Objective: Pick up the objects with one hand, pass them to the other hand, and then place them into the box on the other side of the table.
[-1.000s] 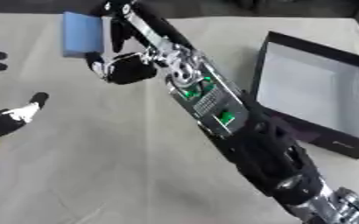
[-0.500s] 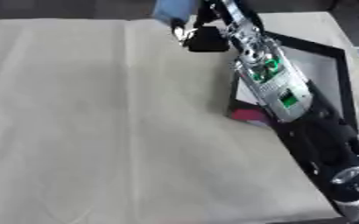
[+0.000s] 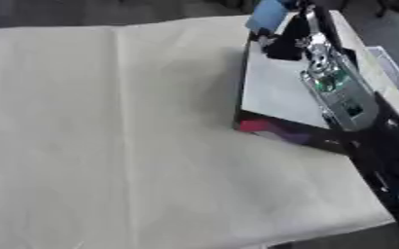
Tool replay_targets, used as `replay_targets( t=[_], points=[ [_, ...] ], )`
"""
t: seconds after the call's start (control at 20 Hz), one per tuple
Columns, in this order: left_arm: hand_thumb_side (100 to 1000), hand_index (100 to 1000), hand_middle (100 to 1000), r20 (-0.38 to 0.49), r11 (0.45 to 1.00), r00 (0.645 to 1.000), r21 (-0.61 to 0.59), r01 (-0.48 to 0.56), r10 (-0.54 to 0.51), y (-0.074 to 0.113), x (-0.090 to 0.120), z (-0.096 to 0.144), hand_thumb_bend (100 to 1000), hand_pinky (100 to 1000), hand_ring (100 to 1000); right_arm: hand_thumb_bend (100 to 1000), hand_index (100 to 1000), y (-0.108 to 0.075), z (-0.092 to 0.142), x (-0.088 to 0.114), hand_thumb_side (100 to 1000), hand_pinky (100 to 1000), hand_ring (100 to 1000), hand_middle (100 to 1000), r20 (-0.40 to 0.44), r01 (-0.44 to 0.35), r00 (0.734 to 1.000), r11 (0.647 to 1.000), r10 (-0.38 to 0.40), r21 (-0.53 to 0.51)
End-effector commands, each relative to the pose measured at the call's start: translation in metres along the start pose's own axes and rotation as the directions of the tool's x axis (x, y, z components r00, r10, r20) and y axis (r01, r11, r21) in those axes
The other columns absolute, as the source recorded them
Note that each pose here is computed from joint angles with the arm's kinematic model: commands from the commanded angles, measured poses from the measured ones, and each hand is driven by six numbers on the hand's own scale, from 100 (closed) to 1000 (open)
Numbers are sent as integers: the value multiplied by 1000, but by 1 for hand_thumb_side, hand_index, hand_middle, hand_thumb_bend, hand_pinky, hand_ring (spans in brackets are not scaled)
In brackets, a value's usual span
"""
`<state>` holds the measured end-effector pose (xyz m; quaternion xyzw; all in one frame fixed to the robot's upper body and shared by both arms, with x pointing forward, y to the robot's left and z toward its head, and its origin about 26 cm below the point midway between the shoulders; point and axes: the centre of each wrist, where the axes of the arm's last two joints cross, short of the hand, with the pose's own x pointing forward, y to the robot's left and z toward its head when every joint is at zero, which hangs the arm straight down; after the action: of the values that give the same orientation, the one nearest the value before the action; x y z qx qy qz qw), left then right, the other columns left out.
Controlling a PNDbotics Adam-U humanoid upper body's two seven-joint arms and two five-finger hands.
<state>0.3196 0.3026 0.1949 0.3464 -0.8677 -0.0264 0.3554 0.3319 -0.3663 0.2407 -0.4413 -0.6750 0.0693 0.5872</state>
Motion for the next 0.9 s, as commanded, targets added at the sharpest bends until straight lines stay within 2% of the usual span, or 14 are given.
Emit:
replay_targets(
  t=[0.05, 0.2, 0.45, 0.55, 0.6, 0.65, 0.75, 0.9],
  points=[
    [555, 892, 768, 42, 998, 999, 67, 6, -9, 19, 7, -12, 328, 792, 734, 100, 503, -23, -10, -9, 100, 737, 537, 329, -42, -87, 995, 995, 85, -53],
    [516, 888, 765, 42, 995, 999, 98, 8, -12, 24, 8, -15, 331, 792, 732, 141, 506, -28, -13, -21, 100, 736, 546, 340, -90, -157, 984, 986, 152, -50],
    [503, 888, 766, 48, 991, 999, 134, 17, -24, 30, 9, -17, 335, 794, 733, 231, 543, -34, -17, -31, 100, 742, 570, 396, -141, -259, 957, 966, 253, -19],
    [498, 888, 765, 47, 989, 998, 146, 24, -31, 32, 8, -18, 334, 794, 732, 356, 632, -37, -18, -33, 100, 757, 607, 479, -144, -289, 948, 957, 285, -5],
    [499, 888, 765, 46, 988, 998, 150, 27, -34, 33, 8, -18, 334, 794, 733, 391, 703, -38, -19, -33, 100, 777, 646, 551, -139, -304, 943, 953, 301, -2],
    [499, 889, 766, 43, 988, 998, 153, 30, -37, 34, 8, -18, 334, 794, 734, 468, 789, -39, -19, -33, 182, 802, 698, 617, -132, -324, 938, 946, 320, -3],
    [495, 889, 767, 37, 987, 998, 155, 38, -44, 34, 7, -18, 336, 795, 734, 549, 874, -41, -19, -35, 295, 832, 762, 716, -119, -376, 921, 927, 372, -11],
    [491, 891, 768, 31, 987, 998, 155, 53, -58, 36, 5, -18, 338, 797, 736, 600, 940, -45, -20, -38, 332, 858, 817, 811, -121, -441, 892, 898, 436, -11]
  ],
)
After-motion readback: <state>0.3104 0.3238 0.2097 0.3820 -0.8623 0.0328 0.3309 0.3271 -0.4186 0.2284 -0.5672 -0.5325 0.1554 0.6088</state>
